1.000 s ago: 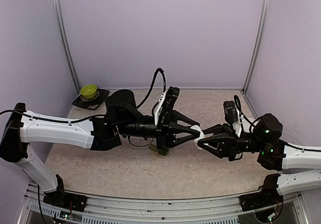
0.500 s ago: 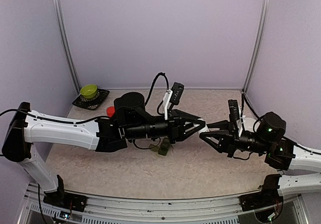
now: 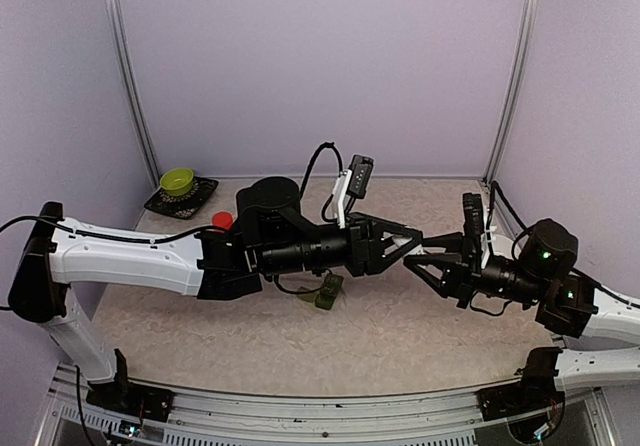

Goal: Sort the pills into containers
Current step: Unscrew the lid of the pill bottle from the pill bottle.

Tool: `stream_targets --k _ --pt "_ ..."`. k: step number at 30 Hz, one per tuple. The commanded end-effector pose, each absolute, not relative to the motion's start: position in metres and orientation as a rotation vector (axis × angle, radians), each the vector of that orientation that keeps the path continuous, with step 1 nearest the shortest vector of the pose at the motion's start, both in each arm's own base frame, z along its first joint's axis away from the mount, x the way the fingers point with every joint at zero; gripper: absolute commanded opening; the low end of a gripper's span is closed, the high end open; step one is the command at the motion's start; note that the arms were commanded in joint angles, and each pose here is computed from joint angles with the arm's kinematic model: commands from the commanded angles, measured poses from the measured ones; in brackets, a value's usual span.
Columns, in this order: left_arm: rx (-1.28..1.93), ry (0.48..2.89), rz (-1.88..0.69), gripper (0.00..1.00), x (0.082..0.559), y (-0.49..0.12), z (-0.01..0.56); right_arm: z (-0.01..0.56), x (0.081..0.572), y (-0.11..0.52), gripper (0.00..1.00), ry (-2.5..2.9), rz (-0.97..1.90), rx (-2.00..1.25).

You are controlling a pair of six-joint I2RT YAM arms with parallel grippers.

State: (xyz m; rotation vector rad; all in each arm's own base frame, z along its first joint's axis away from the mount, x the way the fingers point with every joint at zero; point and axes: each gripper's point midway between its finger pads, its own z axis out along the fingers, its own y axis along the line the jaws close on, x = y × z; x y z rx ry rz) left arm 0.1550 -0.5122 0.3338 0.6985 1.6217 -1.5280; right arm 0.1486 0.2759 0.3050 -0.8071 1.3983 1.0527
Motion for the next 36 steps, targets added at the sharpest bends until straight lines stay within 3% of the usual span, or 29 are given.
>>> stream_targets --k 1,3,13,19,32,36 --pt "0.811 1.584 -1.581 0.57 0.126 -0.517 0.344 0.326 0.150 0.269 0.00 1.344 1.058 -0.753" --pt "0.824 1.562 -1.568 0.65 0.125 -0.515 0.347 0.327 0.147 0.269 0.00 1.339 1.075 -0.758" --pt "0.870 1.513 -1.523 0.81 0.126 -0.507 0.352 0.335 0.132 0.271 0.00 1.291 1.170 -0.785" --pt "0.951 1.398 -1.493 0.99 0.119 -0.492 0.370 0.330 0.120 0.277 0.00 1.276 1.249 -0.838" --pt "1.333 1.096 -1.491 0.99 0.092 -0.473 0.363 0.333 0.090 0.292 0.00 1.208 1.513 -0.934" --pt "1.381 1.048 -1.515 0.95 0.095 -0.463 0.359 0.333 0.084 0.294 0.00 1.199 1.567 -0.959"
